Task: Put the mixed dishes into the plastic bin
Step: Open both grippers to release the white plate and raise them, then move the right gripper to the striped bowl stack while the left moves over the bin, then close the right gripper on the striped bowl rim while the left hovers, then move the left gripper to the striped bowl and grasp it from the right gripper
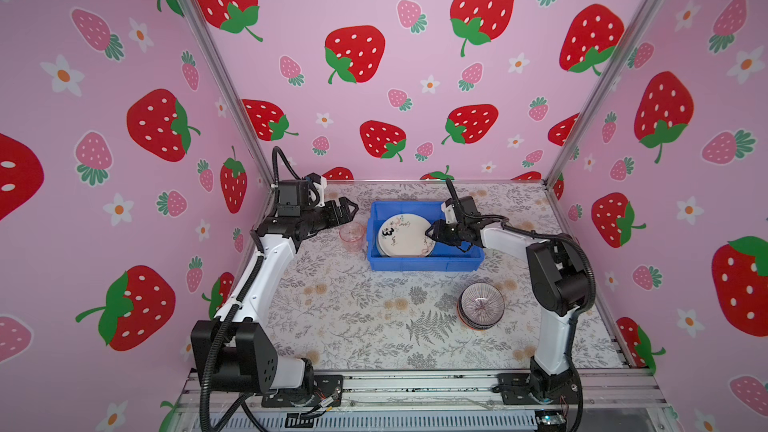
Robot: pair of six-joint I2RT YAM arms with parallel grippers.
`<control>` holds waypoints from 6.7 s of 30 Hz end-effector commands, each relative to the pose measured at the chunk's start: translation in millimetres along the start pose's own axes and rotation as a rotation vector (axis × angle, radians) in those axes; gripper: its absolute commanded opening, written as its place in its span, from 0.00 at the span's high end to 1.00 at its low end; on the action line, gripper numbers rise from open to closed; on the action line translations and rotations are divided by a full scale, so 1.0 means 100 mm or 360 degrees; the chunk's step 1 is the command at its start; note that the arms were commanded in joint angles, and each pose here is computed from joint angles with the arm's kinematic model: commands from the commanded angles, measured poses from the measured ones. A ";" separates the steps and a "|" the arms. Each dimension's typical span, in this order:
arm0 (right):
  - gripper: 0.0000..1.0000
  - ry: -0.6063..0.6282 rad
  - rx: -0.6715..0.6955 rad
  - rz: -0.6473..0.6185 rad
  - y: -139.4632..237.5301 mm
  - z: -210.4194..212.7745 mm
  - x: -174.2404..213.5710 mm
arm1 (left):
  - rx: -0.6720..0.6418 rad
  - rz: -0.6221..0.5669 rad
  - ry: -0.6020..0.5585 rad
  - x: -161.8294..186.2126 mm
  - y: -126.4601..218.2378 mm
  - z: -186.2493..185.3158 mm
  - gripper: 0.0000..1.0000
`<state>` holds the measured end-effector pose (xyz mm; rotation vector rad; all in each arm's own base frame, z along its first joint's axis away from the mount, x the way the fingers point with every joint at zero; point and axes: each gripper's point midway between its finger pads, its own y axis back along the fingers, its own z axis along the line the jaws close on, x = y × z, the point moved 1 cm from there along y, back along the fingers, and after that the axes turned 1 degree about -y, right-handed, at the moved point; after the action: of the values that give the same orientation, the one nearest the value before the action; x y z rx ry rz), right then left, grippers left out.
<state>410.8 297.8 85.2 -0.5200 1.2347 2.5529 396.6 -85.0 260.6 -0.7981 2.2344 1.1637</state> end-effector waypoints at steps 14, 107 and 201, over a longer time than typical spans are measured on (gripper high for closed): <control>0.49 0.0200 0.0022 -0.0316 1.25 0.50 -0.21 | -0.0080 0.0046 0.0085 0.06 -0.13 0.17 0.01; 0.72 -0.0009 0.0815 0.0409 2.43 -0.64 1.87 | 0.0466 0.0645 -0.0414 1.17 -0.60 -1.49 0.01; 0.96 0.0155 0.0588 0.0191 2.50 -0.13 1.32 | 0.0069 0.1046 -0.0594 2.47 -0.87 -2.42 0.71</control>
<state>198.1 140.9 187.6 -0.4594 1.8308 2.3139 243.8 -393.9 162.2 0.2170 2.2462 1.4040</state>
